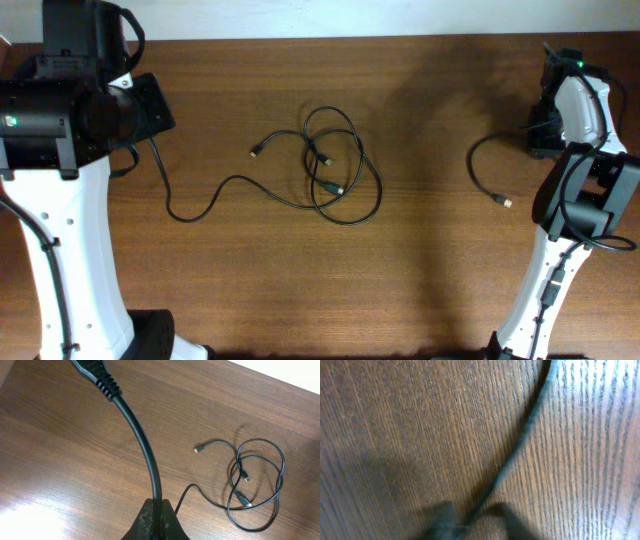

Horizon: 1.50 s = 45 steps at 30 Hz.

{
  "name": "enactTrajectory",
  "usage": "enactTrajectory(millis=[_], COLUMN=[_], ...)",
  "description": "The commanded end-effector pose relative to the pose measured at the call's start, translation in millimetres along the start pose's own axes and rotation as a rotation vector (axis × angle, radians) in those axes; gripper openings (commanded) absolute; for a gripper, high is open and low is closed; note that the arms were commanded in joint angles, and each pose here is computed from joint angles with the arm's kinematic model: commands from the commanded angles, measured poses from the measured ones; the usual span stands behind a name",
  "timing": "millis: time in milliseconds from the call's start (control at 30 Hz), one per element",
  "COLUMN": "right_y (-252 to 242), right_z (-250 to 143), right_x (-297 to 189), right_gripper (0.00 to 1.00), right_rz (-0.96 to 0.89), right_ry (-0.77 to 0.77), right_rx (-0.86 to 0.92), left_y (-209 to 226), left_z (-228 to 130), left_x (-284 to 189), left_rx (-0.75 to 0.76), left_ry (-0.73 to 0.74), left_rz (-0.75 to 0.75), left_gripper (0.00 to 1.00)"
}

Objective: Untangle cables

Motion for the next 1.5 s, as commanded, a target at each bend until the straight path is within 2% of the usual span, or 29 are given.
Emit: enactTrajectory(millis=[0, 67, 200, 333, 433, 600, 700, 767, 967, 1167, 1267, 1300, 1367, 1400, 1467], right_y=[-5.1, -5.2, -1.9, 16.6, 39.6, 75.7, 100.7, 115.1, 134.3, 135.5, 128.4, 126.5, 128.5, 129.7, 132.3], right_z=[-6.2, 1.7, 33.1, 46.1, 47.0, 52.5, 49.6, 47.5, 34.4, 14.5, 11.9, 12.2, 14.3, 15.2, 17.1], right_x=[13.7, -4.9, -97.3, -183.6, -208.0, -231.9, -223.8, -197.6, -108.4, -20.4, 16.2, 20.2, 10.6, 3.1, -19.7], right_gripper=[0.04, 0.04, 0.04, 0.04, 0.04, 0.04, 0.04, 0.04, 0.04, 0.04, 0.04, 0.13, 0.63, 0.8, 0.84], right_rz=[-0.052, -0.039, 0.106, 0.327, 0.461, 0.678, 0.723, 0.719, 0.687, 0.531, 0.452, 0.435, 0.457, 0.465, 0.478], right_ry=[-0.006, -0.038, -0.26, -0.512, -0.613, -0.776, -0.899, -0.917, -0.739, -0.657, -0.605, -0.598, -0.608, -0.621, -0.661], right_rx=[-0.01, -0.007, 0.012, -0.216, -0.388, -0.39, -0.473, -0.43, -0.402, -0.502, -0.49, -0.492, -0.487, -0.505, -0.561], left_y=[-1.0, -1.0, -1.1, -1.3, -1.3, -1.8, -1.1, -0.6, -0.1, -0.1, -0.1, 0.0, 0.0, 0.0, 0.2], left_z=[0.3, 0.4, 0.8, 1.2, 1.3, 1.1, 1.3, 2.1, 2.2, 2.2, 2.1, 2.1, 2.2, 2.2, 2.2], left_x=[-0.9, -0.9, -0.9, -0.9, -0.9, -1.0, -1.0, -1.0, -1.1, -1.1, -1.1, -1.1, -1.1, -1.1, -1.1], left_rx=[-0.01, -0.01, -0.011, -0.012, -0.012, -0.01, -0.01, -0.011, -0.012, -0.012, -0.012, -0.011, -0.011, -0.011, -0.011], left_ry=[-0.003, -0.004, -0.007, -0.009, -0.01, -0.01, -0.012, -0.019, -0.021, -0.021, -0.02, -0.02, -0.021, -0.021, -0.021], left_rz=[-0.002, -0.002, -0.003, -0.004, -0.004, -0.005, 0.004, 0.011, 0.019, 0.019, 0.019, 0.02, 0.02, 0.02, 0.024], left_gripper=[0.0, 0.0, 0.0, 0.0, 0.0, 0.0, 0.0, 0.0, 0.0, 0.0, 0.0, 0.0, 0.0, 0.0, 0.0])
Point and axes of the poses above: each gripper's point midway between its finger pads, its own x axis out along the fingers, its own y axis along the line the jaws close on, z = x × y, the point moved 10 cm from there along -x, back along the fingers, and after that the axes turned 4 degrees about x, right-handed, at the moved point
